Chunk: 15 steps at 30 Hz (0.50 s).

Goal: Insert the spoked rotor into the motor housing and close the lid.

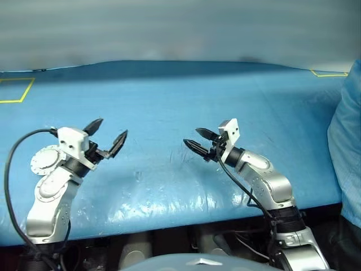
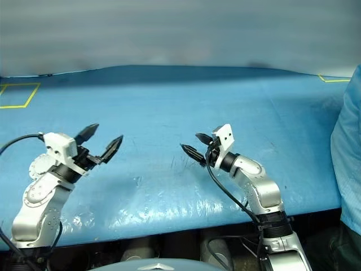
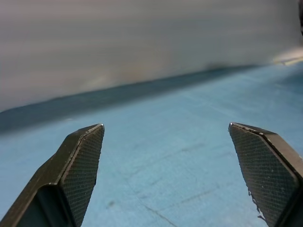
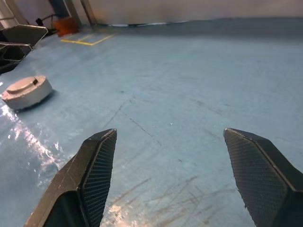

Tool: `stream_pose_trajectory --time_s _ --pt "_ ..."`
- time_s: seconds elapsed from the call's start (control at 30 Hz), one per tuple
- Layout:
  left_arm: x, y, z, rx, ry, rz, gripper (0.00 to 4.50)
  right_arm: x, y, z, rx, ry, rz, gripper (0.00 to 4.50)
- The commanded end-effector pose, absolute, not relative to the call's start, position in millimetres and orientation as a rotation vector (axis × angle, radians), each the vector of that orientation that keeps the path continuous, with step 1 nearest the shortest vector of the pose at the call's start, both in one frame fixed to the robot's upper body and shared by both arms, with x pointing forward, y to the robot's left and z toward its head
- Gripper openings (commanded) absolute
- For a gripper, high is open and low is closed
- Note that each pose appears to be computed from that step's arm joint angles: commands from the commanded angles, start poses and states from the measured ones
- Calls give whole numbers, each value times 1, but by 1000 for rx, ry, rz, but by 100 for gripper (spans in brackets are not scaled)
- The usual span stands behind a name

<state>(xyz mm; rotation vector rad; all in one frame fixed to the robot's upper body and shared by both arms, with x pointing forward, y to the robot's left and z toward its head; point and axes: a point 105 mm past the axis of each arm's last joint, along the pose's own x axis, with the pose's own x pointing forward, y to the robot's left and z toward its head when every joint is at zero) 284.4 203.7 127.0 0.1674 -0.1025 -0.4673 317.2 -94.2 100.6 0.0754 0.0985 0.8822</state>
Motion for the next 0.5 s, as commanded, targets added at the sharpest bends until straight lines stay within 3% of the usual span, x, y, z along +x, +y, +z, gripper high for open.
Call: stream_pose_trajectory --time_s 0.03,0.17,0.5 --pt "285 200 118 279 -74 -508 446 319 -105 105 -7 79 895 379" --pt "287 201 114 265 -81 -492 446 321 -121 95 -106 116 863 379" --pt "287 189 108 295 -81 -576 446 329 -121 104 -88 48 805 379"
